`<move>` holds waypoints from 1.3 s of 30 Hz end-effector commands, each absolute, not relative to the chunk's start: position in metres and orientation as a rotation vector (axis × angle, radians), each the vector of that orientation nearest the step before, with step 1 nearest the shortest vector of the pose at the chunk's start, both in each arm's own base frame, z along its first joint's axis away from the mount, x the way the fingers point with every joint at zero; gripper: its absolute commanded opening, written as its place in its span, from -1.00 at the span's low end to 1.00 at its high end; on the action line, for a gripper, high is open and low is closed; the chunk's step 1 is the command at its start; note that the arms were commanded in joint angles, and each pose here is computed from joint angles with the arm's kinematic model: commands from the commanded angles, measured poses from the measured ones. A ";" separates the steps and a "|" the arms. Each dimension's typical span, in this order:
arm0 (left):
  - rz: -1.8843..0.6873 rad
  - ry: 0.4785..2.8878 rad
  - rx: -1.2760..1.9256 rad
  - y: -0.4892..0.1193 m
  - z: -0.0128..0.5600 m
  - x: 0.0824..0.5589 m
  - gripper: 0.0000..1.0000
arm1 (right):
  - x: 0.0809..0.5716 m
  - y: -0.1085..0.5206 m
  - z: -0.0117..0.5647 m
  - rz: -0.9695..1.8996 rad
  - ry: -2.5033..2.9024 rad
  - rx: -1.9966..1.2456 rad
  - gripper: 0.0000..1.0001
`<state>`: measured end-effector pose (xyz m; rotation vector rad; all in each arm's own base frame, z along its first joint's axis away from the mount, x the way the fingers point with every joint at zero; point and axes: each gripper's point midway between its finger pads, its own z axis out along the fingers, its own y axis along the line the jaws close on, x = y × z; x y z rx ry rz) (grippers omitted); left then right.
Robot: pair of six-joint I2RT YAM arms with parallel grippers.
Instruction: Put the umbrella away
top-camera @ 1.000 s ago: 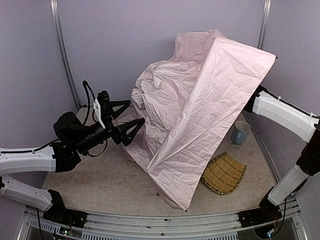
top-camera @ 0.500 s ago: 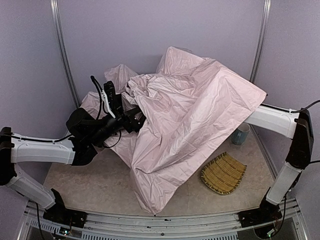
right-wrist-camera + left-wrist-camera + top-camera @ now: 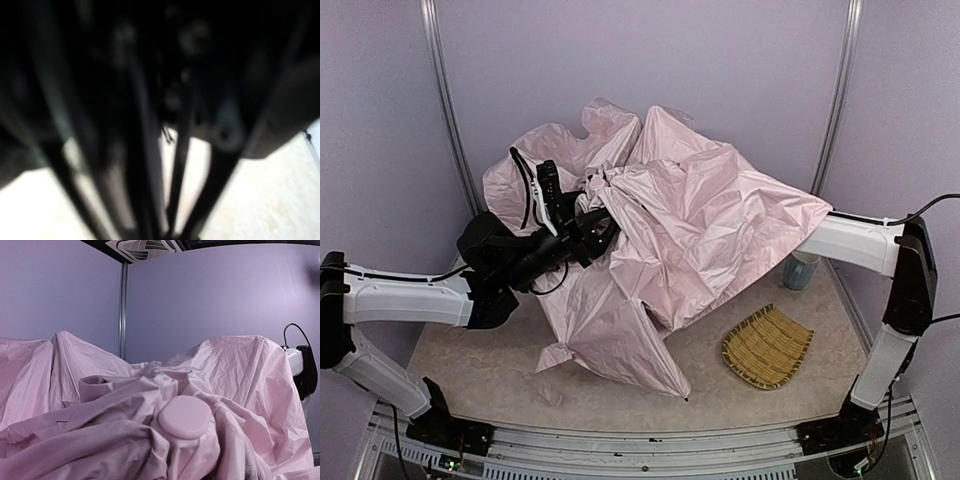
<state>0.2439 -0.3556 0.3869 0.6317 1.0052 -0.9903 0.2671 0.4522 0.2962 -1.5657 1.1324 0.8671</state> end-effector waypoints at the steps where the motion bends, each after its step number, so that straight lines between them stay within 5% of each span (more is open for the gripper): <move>1: -1.009 0.994 0.626 -0.347 0.398 0.233 -0.59 | 0.258 0.457 0.291 0.783 1.099 -1.548 -0.12; 5: -0.913 0.990 0.566 -0.319 0.407 0.239 -0.70 | 0.273 0.442 0.274 0.755 1.195 -1.488 0.61; 6: -0.883 0.993 0.547 -0.310 0.409 0.241 -0.72 | 0.277 0.436 0.269 0.748 1.222 -1.469 0.93; 7: -0.858 0.992 0.530 -0.302 0.410 0.243 -0.75 | 0.284 0.428 0.263 0.739 1.254 -1.444 1.00; 15: -0.712 0.999 0.427 -0.232 0.418 0.251 -0.89 | 0.320 0.339 0.250 0.707 1.408 -1.221 1.00; 25: -0.618 1.072 0.644 -0.230 0.397 0.243 -0.89 | 0.311 0.254 0.338 0.462 1.219 -1.088 1.00; 33: -0.735 0.994 0.841 -0.274 0.395 0.198 -0.88 | 0.230 0.276 0.397 0.701 0.940 -1.348 1.00; 39: -0.866 0.837 0.973 -0.326 0.408 0.148 -0.88 | 0.190 0.352 0.379 0.797 0.853 -1.518 1.00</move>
